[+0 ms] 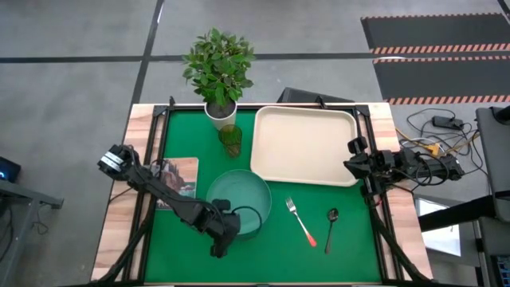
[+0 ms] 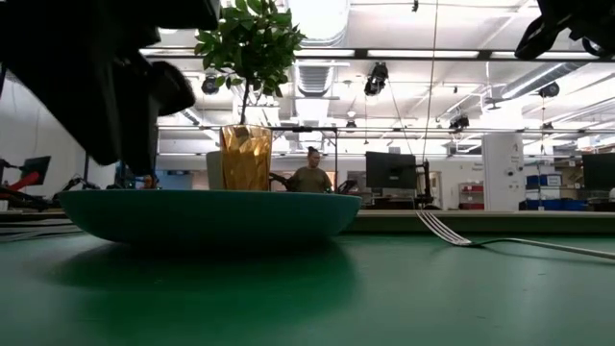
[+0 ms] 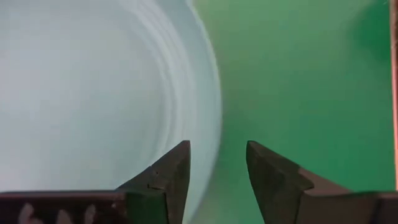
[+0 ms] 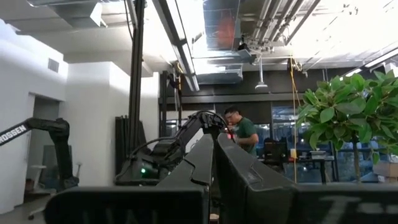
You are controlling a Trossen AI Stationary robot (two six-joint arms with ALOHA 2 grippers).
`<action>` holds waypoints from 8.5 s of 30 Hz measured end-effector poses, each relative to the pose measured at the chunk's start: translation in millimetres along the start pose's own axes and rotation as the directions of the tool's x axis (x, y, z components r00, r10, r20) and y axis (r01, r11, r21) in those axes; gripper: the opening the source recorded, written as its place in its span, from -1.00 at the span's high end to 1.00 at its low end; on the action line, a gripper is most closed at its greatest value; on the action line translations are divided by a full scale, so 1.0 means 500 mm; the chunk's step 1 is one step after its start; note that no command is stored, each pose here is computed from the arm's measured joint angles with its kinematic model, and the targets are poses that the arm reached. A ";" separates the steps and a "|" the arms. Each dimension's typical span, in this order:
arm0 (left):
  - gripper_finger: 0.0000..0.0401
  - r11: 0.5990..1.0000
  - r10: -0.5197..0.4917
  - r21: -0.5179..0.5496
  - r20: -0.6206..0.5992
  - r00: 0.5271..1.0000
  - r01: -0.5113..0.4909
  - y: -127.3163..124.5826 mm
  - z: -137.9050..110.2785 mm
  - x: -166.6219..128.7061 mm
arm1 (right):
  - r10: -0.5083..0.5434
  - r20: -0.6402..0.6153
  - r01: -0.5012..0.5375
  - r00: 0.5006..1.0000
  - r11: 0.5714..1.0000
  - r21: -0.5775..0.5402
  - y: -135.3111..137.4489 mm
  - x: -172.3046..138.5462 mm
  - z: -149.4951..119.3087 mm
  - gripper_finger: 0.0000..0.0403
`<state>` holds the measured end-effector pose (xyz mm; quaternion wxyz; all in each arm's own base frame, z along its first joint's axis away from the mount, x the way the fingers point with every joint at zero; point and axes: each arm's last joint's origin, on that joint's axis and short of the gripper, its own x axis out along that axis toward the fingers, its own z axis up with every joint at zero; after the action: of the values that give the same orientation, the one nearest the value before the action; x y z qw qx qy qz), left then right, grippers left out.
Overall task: Pick and place plate/cup/fork/spoon on tray
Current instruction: Put the green plate on the white tray, then put the black spoon to the right of the green plate on the white tray
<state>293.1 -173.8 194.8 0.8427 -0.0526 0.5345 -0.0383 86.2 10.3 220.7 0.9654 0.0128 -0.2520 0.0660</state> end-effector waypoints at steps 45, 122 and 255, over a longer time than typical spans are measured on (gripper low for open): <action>0.99 0.948 0.154 0.256 0.147 0.977 -0.188 -0.041 0.120 -0.109 | 0.003 0.000 -0.003 1.000 1.000 0.002 0.000 0.000 0.000 0.96; 1.00 0.869 0.433 0.067 0.374 0.820 -0.490 0.405 0.320 0.138 | 0.288 0.128 -0.290 0.949 0.957 -0.002 0.017 -0.010 0.033 0.96; 0.53 0.962 0.028 0.122 0.849 0.527 -0.246 0.229 -0.130 -0.329 | 0.058 -0.917 0.916 -0.394 -0.055 -0.397 0.291 0.136 -0.255 0.23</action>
<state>165.1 -43.3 299.7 0.9955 0.0743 0.0585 -0.0023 187.3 170.1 141.5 0.5293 0.5176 0.5095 -0.4385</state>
